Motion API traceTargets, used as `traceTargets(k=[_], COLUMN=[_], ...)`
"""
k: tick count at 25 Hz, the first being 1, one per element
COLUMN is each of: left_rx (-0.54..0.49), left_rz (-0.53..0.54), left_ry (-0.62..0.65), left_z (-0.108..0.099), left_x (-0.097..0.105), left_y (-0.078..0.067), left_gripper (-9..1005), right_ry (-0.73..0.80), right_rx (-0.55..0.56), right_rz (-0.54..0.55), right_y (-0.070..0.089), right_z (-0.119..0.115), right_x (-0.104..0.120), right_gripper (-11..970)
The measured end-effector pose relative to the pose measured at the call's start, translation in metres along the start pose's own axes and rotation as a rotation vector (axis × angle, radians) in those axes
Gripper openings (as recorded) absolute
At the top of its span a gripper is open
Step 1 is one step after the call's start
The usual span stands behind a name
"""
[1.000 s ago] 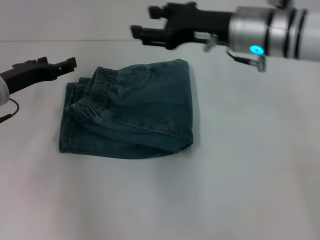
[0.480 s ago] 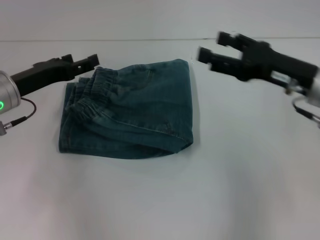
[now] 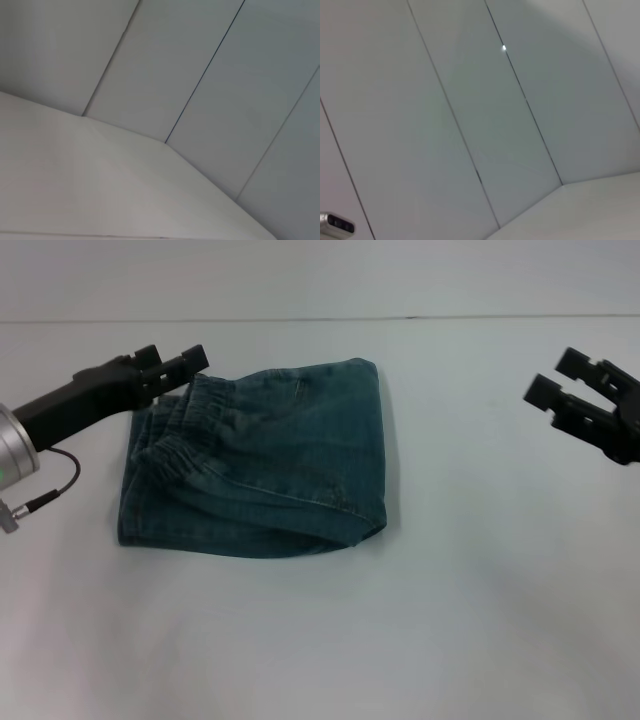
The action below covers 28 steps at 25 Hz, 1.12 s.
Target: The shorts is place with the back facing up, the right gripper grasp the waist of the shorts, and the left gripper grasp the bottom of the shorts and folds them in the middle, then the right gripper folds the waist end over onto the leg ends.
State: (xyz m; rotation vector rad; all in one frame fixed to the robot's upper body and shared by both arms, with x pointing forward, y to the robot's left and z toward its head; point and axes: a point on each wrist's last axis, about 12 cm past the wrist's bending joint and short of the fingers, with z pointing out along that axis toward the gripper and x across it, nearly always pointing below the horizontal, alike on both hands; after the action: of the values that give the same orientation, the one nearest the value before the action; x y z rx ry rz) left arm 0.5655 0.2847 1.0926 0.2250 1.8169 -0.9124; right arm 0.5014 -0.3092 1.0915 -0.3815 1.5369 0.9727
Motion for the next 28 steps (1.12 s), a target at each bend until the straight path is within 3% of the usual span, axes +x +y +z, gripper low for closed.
traceTargets(k=[10,28], left_rx=[0.055,0.074], left_rz=[-0.042,-0.043], left_ry=[0.022,0.005], left_z=[0.000,-0.003], left_x=[0.013,0.019], left_y=[-0.006,-0.007], left_gripper=[918,919], right_ry=[0.018,0.028], right_rx=[0.010,-0.013], right_rz=[0.005,-0.015], right_y=[0.000,0.002], right_z=[-0.018,-0.018], right_x=[0.005,0.007], right_gripper=[946,946])
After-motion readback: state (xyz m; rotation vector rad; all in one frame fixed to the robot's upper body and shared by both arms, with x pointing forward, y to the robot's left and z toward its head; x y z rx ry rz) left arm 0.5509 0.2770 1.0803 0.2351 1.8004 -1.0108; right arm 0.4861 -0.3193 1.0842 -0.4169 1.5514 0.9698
